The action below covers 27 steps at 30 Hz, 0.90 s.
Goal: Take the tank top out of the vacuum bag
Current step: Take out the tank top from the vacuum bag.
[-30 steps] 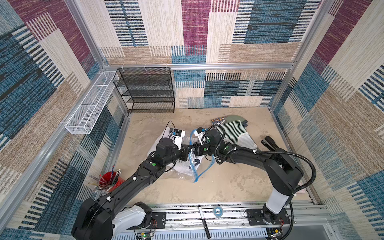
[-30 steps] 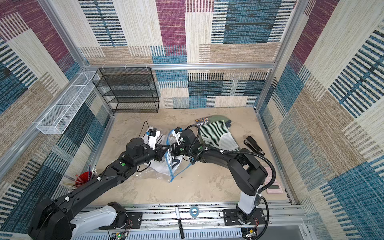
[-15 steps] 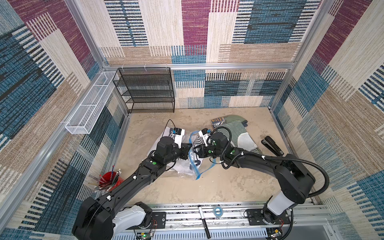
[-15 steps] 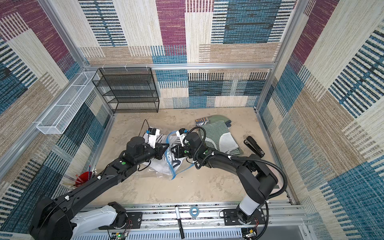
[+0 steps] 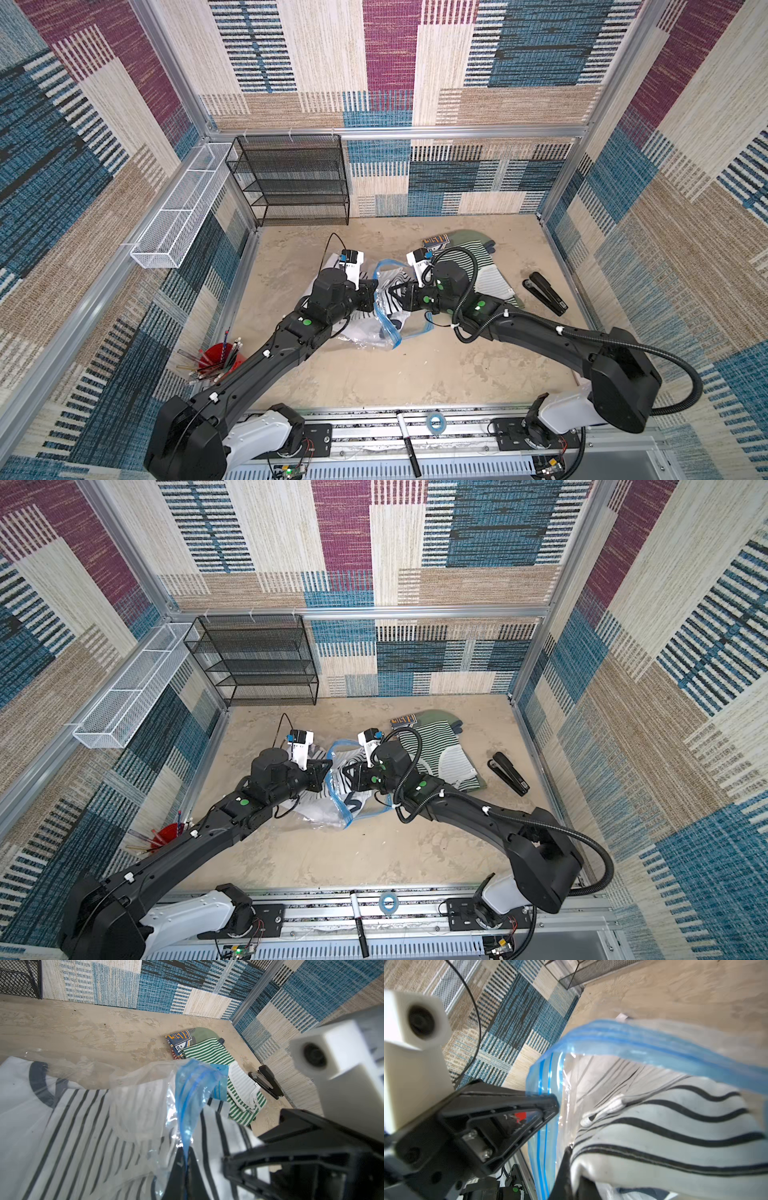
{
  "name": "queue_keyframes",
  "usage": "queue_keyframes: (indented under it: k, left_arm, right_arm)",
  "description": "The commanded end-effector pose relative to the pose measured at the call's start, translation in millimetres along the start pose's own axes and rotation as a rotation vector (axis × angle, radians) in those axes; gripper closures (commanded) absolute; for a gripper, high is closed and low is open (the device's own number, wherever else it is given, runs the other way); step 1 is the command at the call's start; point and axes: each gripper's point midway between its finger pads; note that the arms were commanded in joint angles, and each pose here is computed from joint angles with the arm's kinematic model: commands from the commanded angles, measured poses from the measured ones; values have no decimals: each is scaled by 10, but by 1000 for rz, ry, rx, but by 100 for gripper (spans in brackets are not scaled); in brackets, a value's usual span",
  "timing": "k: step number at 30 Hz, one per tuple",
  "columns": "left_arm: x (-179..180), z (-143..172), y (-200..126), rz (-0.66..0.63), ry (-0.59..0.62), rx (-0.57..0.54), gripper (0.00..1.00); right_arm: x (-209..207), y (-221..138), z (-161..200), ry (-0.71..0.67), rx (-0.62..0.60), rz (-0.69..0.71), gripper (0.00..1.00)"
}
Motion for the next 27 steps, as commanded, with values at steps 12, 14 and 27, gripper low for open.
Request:
queue_keyframes:
  k: [12,14,27]
  left_arm:
    - [43,229,-51,8,39,65,100]
    - [92,233,-51,-19,59,67,100]
    - [122,164,8,-42,73,44,100]
  right_arm:
    - [-917,-921,891,260,47,232,100]
    - [-878,-940,904,268,44,205,100]
    - [-1017,-952,1302,311,156,186,100]
Point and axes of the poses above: each gripper's point midway between its finger pads, its own y axis out along the fingers, its own x axis along the line the jaws close on, z = x × y, and after that the axes turned 5 degrees about -y, right-handed
